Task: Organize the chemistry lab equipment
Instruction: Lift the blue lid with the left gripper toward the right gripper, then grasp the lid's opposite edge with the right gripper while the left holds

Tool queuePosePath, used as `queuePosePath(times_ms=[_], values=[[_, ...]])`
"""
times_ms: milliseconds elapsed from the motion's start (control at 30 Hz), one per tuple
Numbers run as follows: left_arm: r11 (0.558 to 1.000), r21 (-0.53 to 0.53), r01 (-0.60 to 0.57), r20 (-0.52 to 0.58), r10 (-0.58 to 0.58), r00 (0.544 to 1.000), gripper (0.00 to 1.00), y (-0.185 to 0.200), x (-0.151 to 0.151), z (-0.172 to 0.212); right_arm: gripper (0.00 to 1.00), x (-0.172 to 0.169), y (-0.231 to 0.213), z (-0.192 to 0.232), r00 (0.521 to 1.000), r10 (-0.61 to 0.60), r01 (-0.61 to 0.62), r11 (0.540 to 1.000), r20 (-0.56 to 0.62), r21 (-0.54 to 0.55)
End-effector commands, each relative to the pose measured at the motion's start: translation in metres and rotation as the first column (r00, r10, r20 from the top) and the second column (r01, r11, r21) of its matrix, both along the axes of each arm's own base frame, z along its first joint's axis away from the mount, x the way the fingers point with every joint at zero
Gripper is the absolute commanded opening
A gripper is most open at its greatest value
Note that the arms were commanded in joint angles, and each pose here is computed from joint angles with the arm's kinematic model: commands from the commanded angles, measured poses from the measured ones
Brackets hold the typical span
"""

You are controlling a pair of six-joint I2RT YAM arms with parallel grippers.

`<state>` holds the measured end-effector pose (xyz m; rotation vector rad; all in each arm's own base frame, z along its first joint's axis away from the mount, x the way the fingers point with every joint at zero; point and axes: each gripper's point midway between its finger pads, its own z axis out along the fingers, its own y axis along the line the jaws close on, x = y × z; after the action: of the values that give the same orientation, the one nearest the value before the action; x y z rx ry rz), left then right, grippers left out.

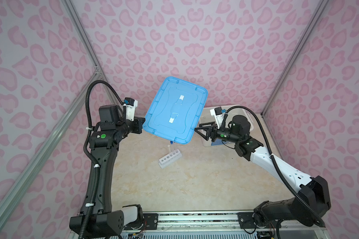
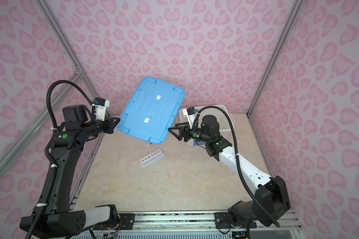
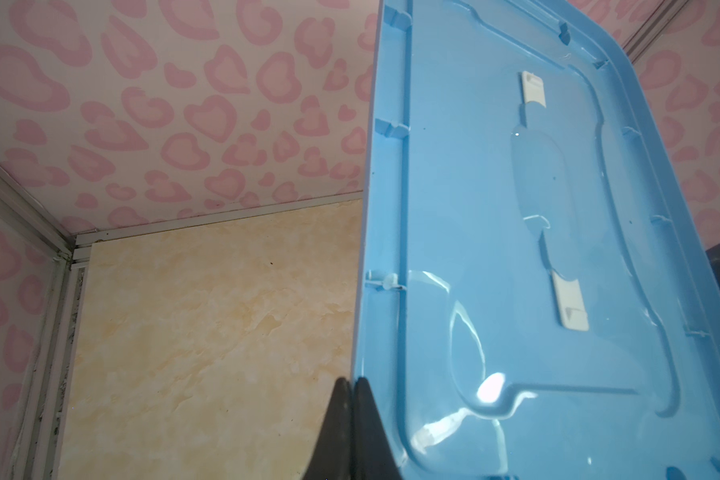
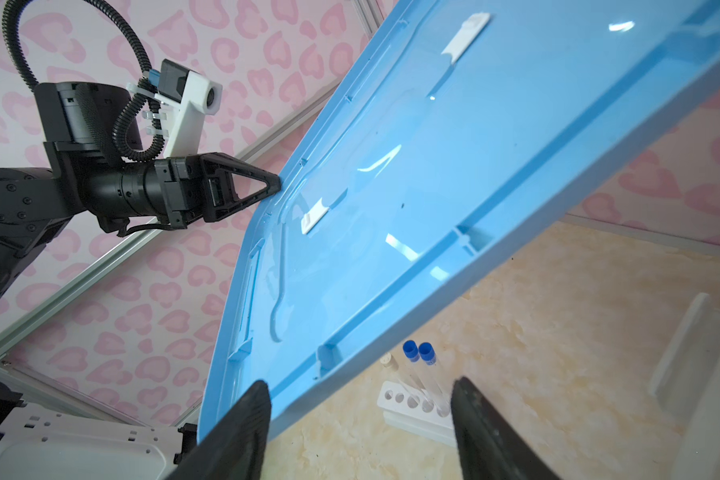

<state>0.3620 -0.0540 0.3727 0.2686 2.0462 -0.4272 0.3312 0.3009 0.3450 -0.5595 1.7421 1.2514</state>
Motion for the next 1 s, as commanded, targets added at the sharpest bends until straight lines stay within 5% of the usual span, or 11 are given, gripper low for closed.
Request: queuePosePath(times_ms=[0,467,967], values=[[0.999,-0.019,0.045,0.051,-0.043,0.998,0.04,-0.009,-0.003,0.013,0.69,0.002,-0.002,0.009,1.000,-0.012,0.011,0.999,0.017,0.035],[0.995,-0.025,0.099,0.041,-0.098,0.994,0.04,-0.027,-0.011,0.008,0.66,0.009,0.004,0.008,1.000,-0.006,0.005,0.997,0.008,0.082],[0.992,0.002,0.127,0.001,-0.127,0.992,0.04,-0.042,0.000,-0.010,0.36,0.008,0.002,0.016,1.000,-0.011,0.010,0.991,0.013,0.132]])
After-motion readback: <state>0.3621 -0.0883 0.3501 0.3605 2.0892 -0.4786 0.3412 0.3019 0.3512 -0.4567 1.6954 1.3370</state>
